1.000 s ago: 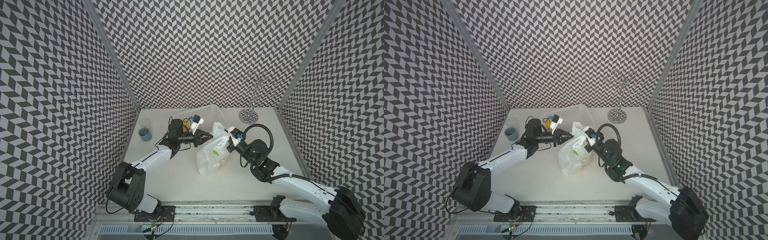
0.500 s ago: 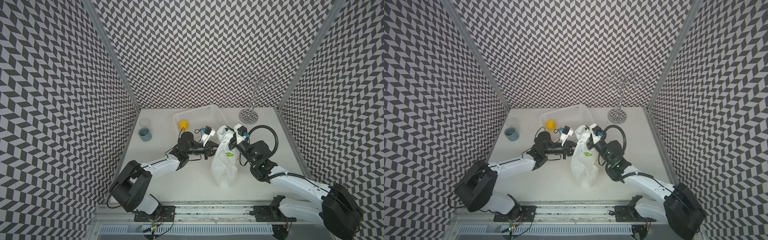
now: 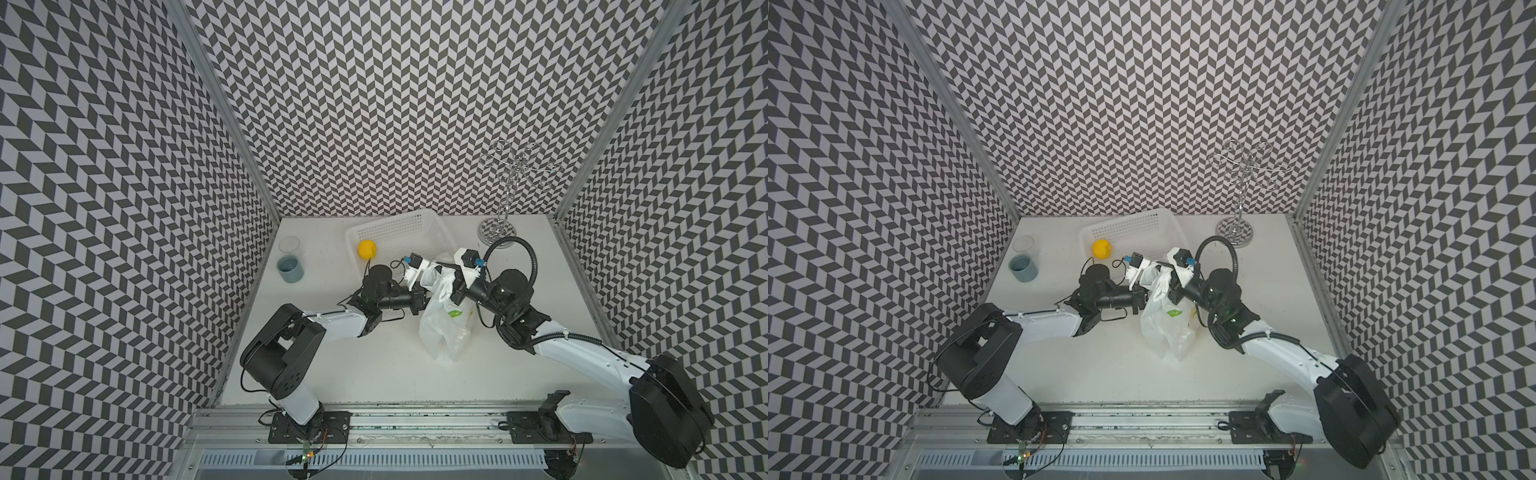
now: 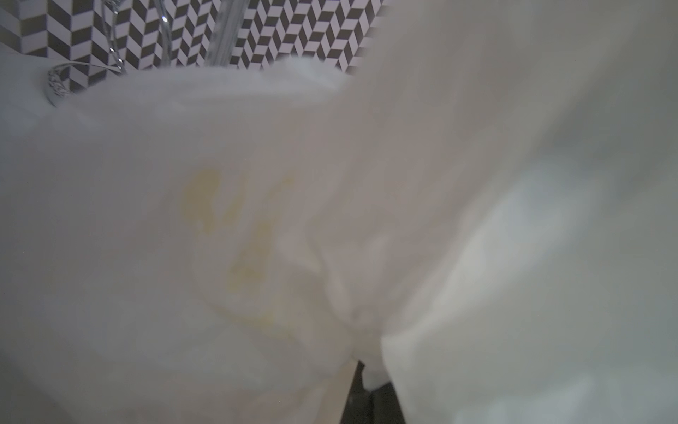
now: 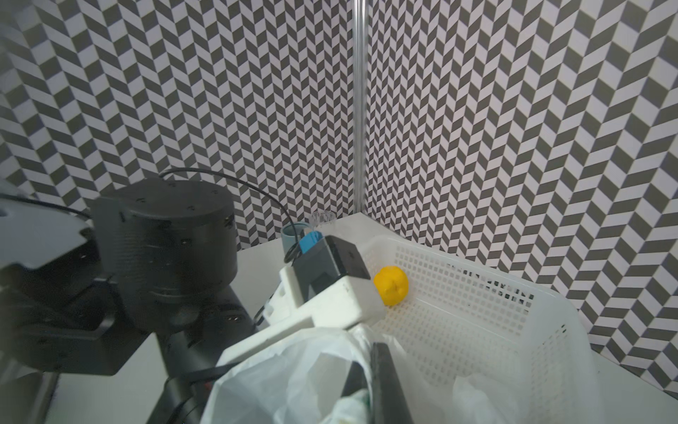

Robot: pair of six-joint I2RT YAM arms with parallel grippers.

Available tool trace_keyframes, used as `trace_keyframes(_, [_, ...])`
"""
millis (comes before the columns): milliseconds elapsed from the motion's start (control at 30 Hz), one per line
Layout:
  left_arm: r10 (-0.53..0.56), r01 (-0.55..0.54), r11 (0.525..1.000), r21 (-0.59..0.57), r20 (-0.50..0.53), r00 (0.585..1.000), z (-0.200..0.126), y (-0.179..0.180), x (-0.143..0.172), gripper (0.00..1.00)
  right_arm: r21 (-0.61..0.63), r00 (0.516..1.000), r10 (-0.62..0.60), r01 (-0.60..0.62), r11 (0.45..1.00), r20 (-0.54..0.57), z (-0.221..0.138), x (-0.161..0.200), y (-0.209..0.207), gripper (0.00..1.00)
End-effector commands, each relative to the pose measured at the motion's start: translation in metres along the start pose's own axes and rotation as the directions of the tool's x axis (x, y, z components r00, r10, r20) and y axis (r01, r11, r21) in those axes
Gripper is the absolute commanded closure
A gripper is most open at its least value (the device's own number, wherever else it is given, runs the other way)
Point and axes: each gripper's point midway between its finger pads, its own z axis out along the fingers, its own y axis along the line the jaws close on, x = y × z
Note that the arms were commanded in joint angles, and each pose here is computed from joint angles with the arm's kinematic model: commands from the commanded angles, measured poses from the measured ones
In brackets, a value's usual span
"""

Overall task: Place the peach into a plastic bag & tie a knot
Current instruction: Cross the plastic bag at the center of the board.

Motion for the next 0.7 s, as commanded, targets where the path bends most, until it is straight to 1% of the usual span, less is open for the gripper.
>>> trace_keyframes(0, [-0.068, 0.069, 0.993, -0.093, 0.015, 0.998, -0.022, 0.025, 0.001, 1.00, -0.113, 0.991, -0.073, 0.086, 0.990, 0.110, -0.008, -0.045, 0.014, 0.94])
trace_keyframes(67, [-0.061, 0.064, 0.990, -0.123, 0.026, 0.998, -0.028, 0.030, -0.001, 1.00, -0.146, 0.992, -0.052, 0.069, 0.987, 0.116, -0.012, -0.045, 0.014, 0.95])
trace_keyframes(133, [-0.056, 0.057, 0.991, -0.123, 0.013, 0.998, -0.025, 0.030, 0.003, 1.00, -0.171, 0.990, -0.025, 0.049, 0.984, 0.139, -0.012, -0.049, 0.015, 0.95])
trace_keyframes(267, [-0.058, 0.057, 0.997, -0.045, -0.019, 0.998, 0.002, 0.009, 0.014, 1.00, -0.253, 0.981, 0.016, 0.034, 0.967, 0.195, -0.004, -0.060, 0.024, 0.94])
trace_keyframes(400, [-0.100, 0.102, 0.995, 0.021, -0.060, 0.993, 0.026, -0.005, 0.035, 1.00, -0.264, 0.961, 0.046, 0.029, 0.964, 0.271, -0.004, -0.077, 0.023, 0.94])
trace_keyframes(500, [-0.106, 0.111, 0.992, 0.056, -0.075, 0.991, 0.035, -0.014, 0.042, 1.00, -0.265, 0.958, 0.043, 0.035, 0.964, 0.284, -0.002, -0.082, 0.022, 0.93])
trace_keyframes(600, [-0.074, 0.077, 0.996, 0.044, -0.055, 0.996, 0.028, -0.014, 0.033, 1.00, -0.249, 0.964, 0.000, 0.068, 0.966, 0.264, 0.001, -0.072, 0.021, 0.92])
trace_keyframes(667, [-0.070, 0.070, 0.998, -0.004, -0.028, 0.997, 0.011, -0.003, 0.022, 1.00, -0.250, 0.967, -0.034, 0.099, 0.963, 0.252, -0.001, -0.060, 0.024, 0.92])
